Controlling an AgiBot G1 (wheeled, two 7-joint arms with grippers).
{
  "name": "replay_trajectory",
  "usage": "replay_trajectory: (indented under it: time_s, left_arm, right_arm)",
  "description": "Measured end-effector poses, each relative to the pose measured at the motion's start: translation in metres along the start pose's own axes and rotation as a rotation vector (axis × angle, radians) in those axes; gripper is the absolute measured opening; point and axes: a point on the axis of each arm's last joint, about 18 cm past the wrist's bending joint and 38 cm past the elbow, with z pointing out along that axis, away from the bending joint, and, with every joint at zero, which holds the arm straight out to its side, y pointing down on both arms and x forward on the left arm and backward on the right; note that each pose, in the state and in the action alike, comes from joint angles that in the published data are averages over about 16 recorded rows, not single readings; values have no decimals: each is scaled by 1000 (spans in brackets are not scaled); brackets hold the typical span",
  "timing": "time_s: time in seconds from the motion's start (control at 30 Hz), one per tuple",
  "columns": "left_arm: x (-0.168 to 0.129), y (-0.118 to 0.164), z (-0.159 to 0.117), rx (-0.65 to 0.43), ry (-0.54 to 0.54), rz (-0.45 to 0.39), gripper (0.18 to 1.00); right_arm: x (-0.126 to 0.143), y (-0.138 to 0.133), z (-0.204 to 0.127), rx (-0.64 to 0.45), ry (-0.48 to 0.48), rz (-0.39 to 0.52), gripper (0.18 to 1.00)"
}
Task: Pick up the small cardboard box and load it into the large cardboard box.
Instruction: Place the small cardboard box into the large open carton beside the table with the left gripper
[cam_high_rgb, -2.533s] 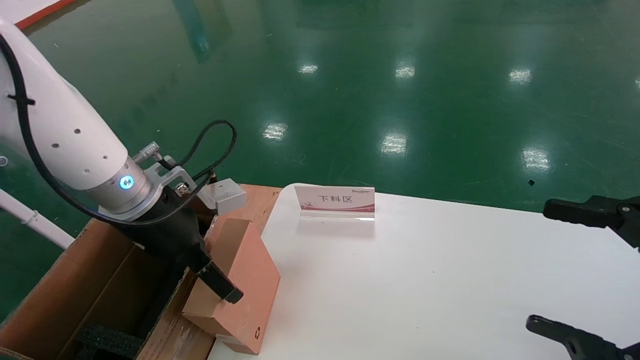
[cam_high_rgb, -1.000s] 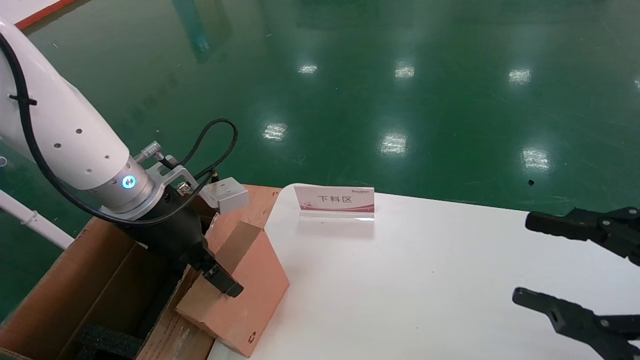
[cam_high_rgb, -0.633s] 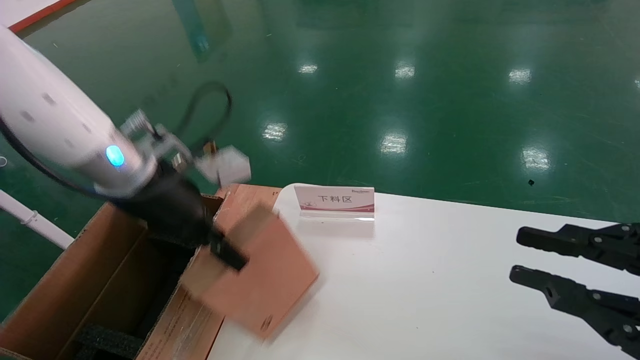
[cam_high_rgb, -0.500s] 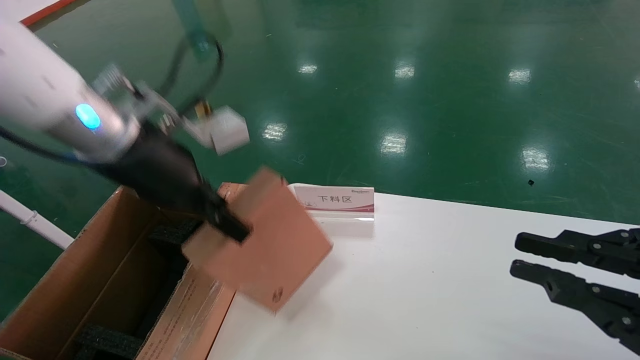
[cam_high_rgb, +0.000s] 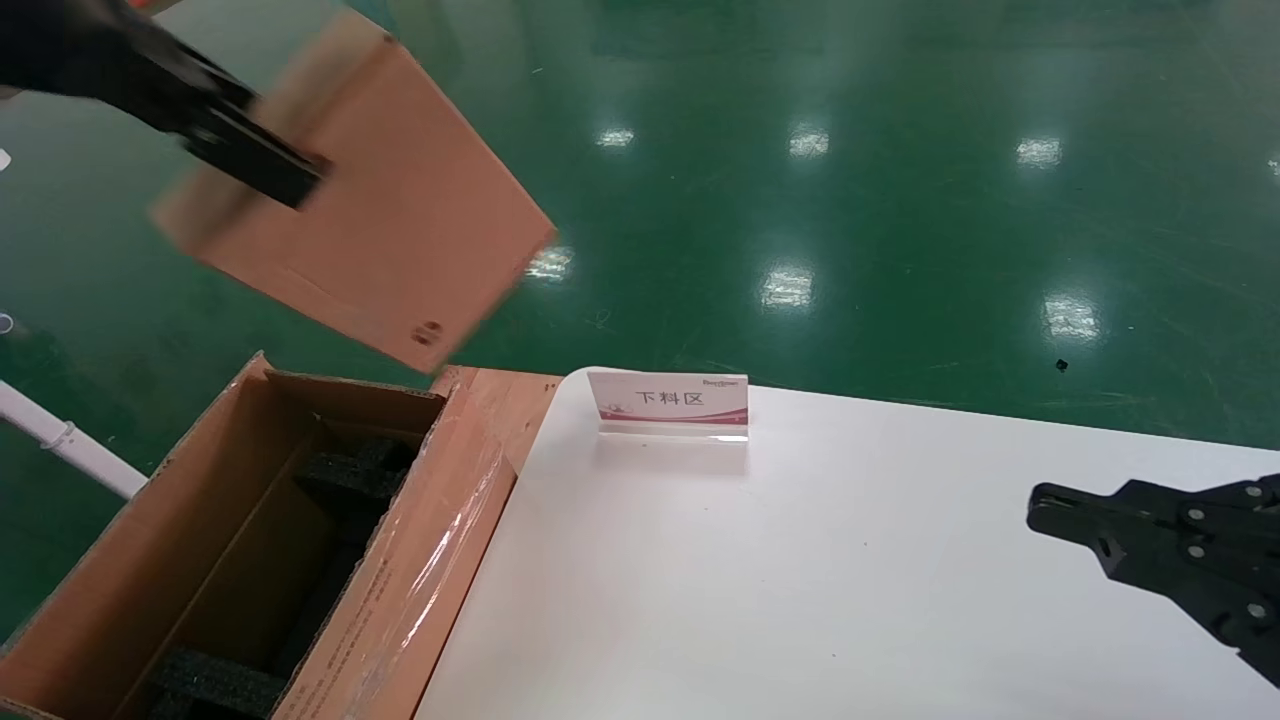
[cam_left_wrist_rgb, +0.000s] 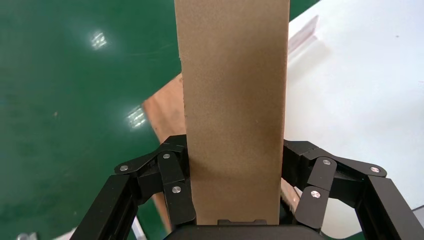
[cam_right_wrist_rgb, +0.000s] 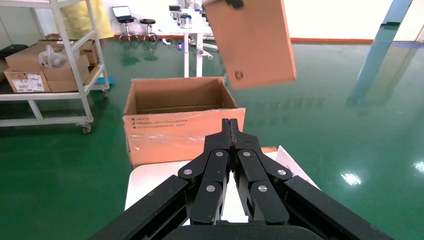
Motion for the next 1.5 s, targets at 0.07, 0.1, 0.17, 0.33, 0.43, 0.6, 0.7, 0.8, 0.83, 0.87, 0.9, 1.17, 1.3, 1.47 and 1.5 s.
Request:
replay_trajectory:
  time_s: [0.07, 0.1, 0.17, 0.33, 0.43, 0.6, 0.7, 0.8, 0.83, 0.87, 0.9, 1.17, 1.3, 1.47, 1.5]
  left_arm:
    - [-5, 9, -8, -5, -15, -12, 367]
    - [-7, 15, -11, -9, -20, -20, 366]
    - [-10, 26, -15, -20, -25, -38, 365]
    - [-14, 55, -13, -71, -22, -87, 364]
    - [-14, 72, -7, -118, -17, -115, 363]
    - [-13, 100, 12, -232, -7, -160, 363]
    - [-13, 116, 23, -314, 2, -187, 362]
    - [-14, 132, 31, -390, 11, -218, 362]
    - [-15, 137, 33, -413, 13, -229, 362]
    - [-16, 142, 35, -435, 14, -239, 362]
    - [-17, 147, 36, -456, 14, -248, 362]
    - [-32, 176, 40, -531, -12, -311, 361]
    - [-41, 185, 42, -522, -41, -324, 361]
    - [-45, 194, 45, -503, -76, -333, 360]
    - [-45, 195, 46, -499, -82, -334, 360]
  right_arm:
    - [0, 0, 0, 0, 0, 0, 203]
    - [0, 0, 0, 0, 0, 0, 201]
    - [0, 0, 0, 0, 0, 0, 198]
    - [0, 0, 0, 0, 0, 0, 192]
    - [0, 0, 0, 0, 0, 0, 192]
    - [0, 0, 0, 0, 0, 0, 200]
    - [0, 0, 0, 0, 0, 0, 209]
    - [0, 0, 0, 0, 0, 0, 227]
    - [0, 0, 0, 0, 0, 0, 234]
    - [0, 0, 0, 0, 0, 0, 242]
    - [0, 0, 0, 0, 0, 0, 249]
    - [0, 0, 0, 0, 0, 0, 353]
    - [0, 0, 0, 0, 0, 0, 430]
    - [0, 0, 0, 0, 0, 0, 547]
    - [0, 0, 0, 0, 0, 0, 566]
